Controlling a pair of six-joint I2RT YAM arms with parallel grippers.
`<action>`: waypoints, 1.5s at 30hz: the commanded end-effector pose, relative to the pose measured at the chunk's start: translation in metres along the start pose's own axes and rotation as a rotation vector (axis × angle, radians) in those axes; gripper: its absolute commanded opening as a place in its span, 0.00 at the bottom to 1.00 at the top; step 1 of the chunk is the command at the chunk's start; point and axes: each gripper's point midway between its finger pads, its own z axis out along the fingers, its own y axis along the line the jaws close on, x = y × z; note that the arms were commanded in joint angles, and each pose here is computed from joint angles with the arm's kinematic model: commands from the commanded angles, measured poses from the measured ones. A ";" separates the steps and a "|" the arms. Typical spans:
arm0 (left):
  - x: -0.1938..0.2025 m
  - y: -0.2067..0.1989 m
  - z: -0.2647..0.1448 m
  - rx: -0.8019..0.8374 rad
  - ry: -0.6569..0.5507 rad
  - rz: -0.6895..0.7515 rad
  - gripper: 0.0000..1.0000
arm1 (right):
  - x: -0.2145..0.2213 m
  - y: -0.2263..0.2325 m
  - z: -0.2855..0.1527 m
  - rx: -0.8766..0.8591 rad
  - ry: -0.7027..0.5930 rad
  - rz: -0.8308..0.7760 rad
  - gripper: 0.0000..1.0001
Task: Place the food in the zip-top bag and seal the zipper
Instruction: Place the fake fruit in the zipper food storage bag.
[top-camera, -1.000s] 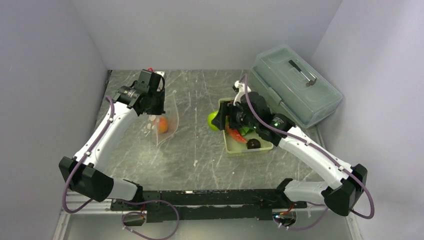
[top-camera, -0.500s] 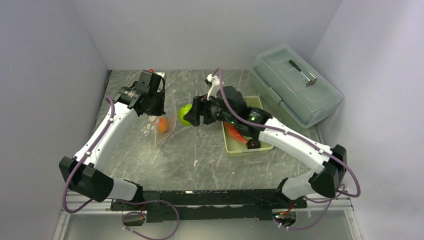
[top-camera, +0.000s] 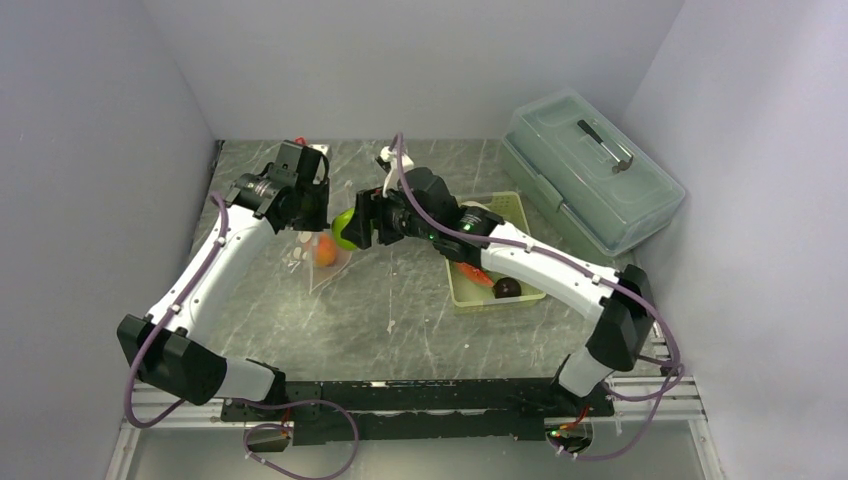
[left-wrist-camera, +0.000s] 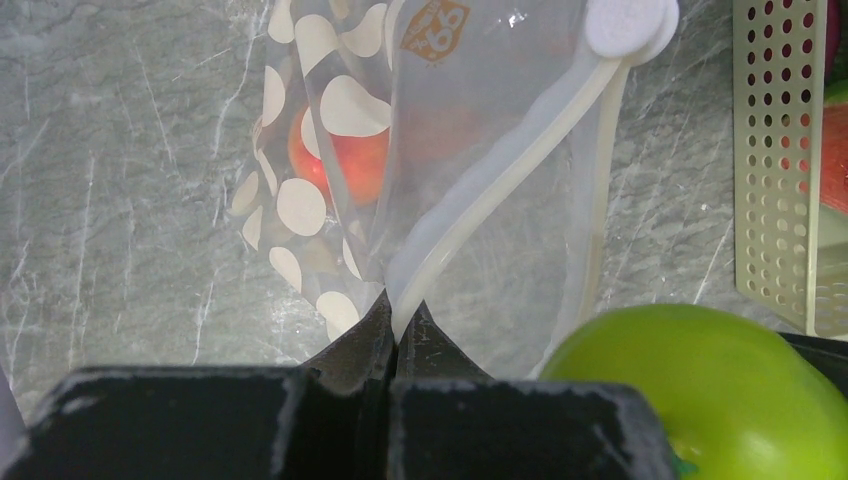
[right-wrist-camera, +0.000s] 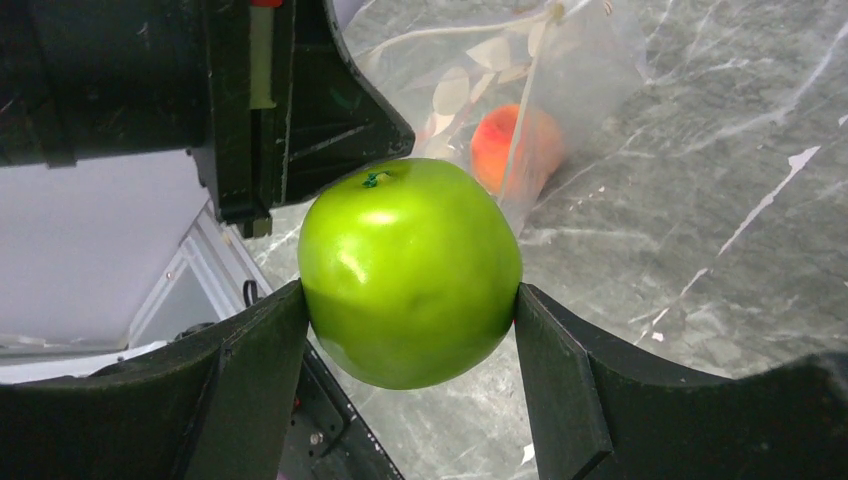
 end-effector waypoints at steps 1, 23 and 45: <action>-0.011 -0.002 -0.011 0.030 -0.060 0.002 0.00 | -0.030 0.023 0.007 -0.063 -0.081 0.004 0.25; -0.011 -0.005 -0.013 0.056 -0.065 -0.002 0.00 | -0.021 -0.027 0.073 0.175 -0.066 0.052 0.27; -0.010 -0.004 -0.008 0.061 -0.049 -0.010 0.00 | -0.037 -0.045 0.099 0.200 -0.128 0.175 0.83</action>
